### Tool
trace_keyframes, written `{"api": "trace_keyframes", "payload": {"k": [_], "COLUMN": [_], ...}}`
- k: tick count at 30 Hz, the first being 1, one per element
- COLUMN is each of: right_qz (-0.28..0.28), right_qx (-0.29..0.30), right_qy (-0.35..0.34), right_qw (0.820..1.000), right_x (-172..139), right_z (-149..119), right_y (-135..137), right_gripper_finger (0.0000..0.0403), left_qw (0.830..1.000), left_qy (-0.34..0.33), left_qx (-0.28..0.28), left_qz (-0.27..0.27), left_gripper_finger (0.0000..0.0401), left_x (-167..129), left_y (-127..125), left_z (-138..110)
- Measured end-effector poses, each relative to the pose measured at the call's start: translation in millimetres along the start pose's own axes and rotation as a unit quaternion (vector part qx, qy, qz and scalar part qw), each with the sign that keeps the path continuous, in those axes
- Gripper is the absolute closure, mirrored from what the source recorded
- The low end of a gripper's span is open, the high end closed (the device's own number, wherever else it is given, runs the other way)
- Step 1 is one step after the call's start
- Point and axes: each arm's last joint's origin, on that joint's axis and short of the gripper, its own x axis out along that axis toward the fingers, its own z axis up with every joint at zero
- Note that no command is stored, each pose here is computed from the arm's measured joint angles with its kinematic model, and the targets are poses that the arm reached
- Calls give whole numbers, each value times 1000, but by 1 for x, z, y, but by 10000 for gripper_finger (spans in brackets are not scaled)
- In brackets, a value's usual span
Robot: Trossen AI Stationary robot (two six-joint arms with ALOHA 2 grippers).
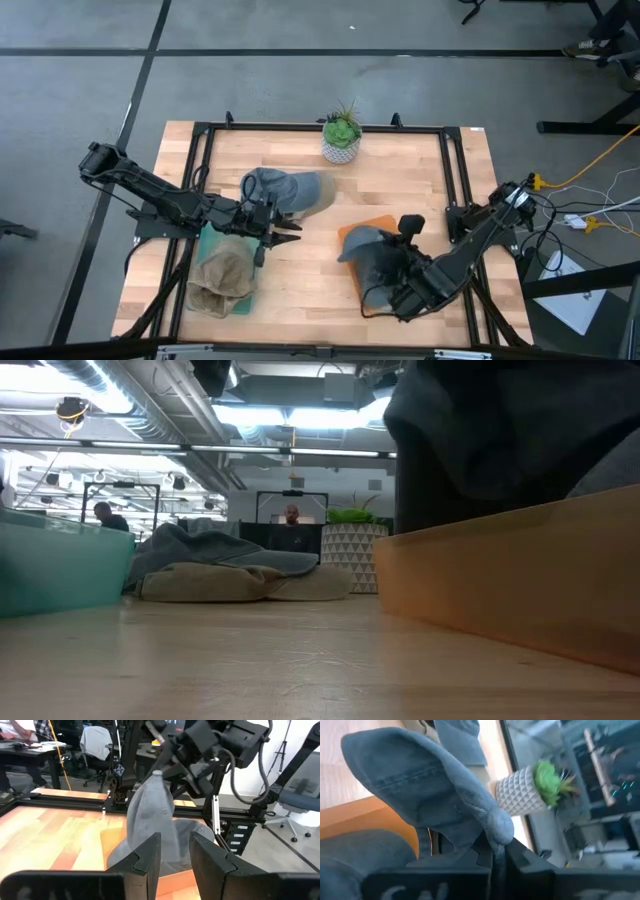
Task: Pick & Place hat
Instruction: Put the blue cap into the orange bin
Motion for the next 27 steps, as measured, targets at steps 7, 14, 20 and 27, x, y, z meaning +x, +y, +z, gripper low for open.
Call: {"api": "trace_keyframes", "payload": {"k": [7,14,20,27], "right_qz": [-5,-7,20,83], "right_qx": [-29,4,23,49], "right_qy": [-11,-41,-63,-47], "right_qw": [999,999,998,994], "right_x": [-6,-1,-9,-27], "right_z": [-24,-57,-65,-72], "right_y": [18,44,56,66], "right_gripper_finger": [398,398,398,393], "left_qw": [1000,1000,1000,999], "left_qy": [-5,-5,-7,-9], "left_qx": [-1,-1,-1,-1], "left_qz": [11,11,25,39], "left_gripper_finger": [303,303,303,303], "left_x": [0,0,0,0], "left_y": [1,1,1,2], "left_z": [1,1,1,1]}}
